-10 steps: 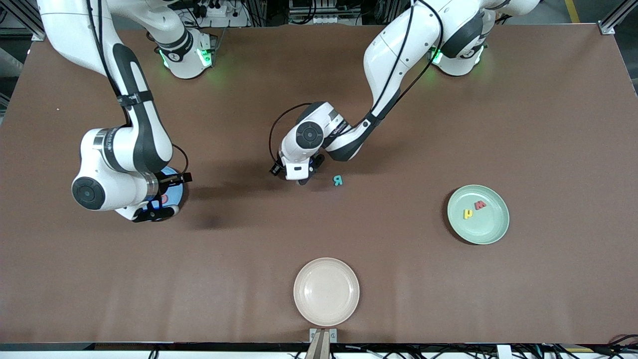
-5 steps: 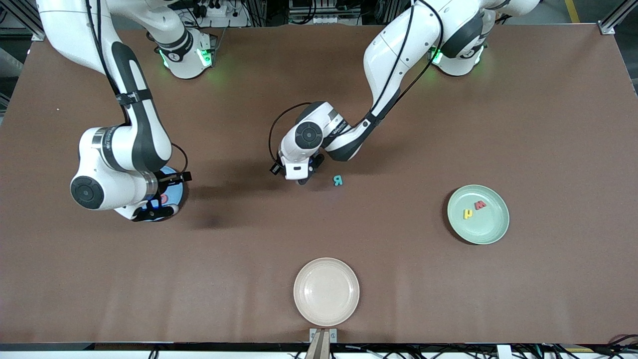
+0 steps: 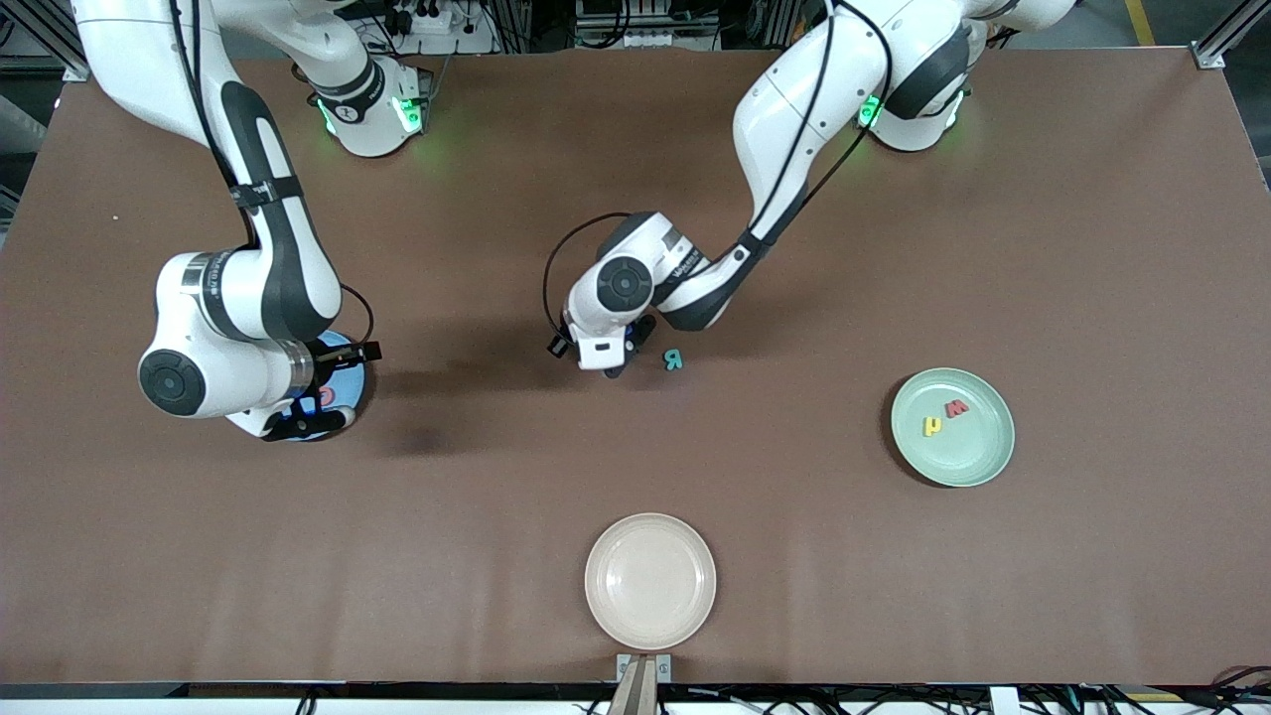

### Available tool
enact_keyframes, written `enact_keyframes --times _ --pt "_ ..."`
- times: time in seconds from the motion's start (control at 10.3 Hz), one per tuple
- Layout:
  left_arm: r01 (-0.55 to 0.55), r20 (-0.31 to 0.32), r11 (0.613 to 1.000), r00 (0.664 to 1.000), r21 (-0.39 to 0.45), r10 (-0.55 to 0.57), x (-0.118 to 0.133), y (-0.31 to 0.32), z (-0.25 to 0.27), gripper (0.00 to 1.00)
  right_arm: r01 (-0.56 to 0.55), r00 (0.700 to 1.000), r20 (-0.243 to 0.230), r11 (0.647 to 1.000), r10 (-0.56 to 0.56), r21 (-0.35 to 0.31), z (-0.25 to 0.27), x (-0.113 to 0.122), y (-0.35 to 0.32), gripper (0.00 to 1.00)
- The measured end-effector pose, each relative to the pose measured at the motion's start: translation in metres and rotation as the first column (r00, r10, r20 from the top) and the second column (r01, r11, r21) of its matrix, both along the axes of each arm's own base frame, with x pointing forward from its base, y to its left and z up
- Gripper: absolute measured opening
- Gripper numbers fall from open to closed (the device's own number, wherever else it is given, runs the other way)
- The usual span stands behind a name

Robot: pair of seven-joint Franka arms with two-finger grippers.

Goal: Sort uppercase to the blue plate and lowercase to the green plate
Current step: 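Grasp the blue E with the left gripper and lift it, then place the blue E on the green plate while the right gripper reaches b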

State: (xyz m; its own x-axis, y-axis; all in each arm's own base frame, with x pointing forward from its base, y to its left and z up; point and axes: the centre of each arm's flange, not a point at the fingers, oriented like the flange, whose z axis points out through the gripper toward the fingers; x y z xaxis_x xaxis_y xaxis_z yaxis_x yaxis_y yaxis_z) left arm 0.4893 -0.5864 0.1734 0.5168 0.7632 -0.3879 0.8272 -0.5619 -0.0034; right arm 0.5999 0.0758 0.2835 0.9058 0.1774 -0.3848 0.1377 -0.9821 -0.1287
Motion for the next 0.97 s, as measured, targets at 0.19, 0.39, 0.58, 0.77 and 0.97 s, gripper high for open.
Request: enact_keyframes --times 0.19,0.39,0.58,0.77,0.97 --pt "0.049 -0.035 0.999 0.998 0.022 -0.048 0.038 0.038 0.034 0.26 0.0 1.0 -0.002 1.0 0.0 0.0 0.001 0.0 0.0 0.78" --pt "0.143 -0.054 0.989 0.989 0.025 -0.141 0.074 0.088 0.082 0.26 0.0 1.0 -0.002 1.0 0.0 0.001 0.001 0.0 0.0 0.78" --pt "0.238 -0.051 0.971 0.97 0.017 -0.237 0.102 0.138 0.116 0.26 0.001 1.0 0.0 1.0 -0.001 0.001 0.002 0.0 -0.001 0.78" --pt "0.407 -0.071 0.913 0.912 0.026 -0.404 0.13 0.209 0.118 0.26 0.005 1.0 -0.005 1.0 -0.005 0.001 0.005 -0.001 -0.003 0.78" --pt "0.569 -0.083 0.819 0.822 0.073 -0.564 0.159 0.29 0.108 0.26 0.008 1.0 -0.002 1.0 -0.008 0.004 0.012 -0.001 -0.006 0.78"
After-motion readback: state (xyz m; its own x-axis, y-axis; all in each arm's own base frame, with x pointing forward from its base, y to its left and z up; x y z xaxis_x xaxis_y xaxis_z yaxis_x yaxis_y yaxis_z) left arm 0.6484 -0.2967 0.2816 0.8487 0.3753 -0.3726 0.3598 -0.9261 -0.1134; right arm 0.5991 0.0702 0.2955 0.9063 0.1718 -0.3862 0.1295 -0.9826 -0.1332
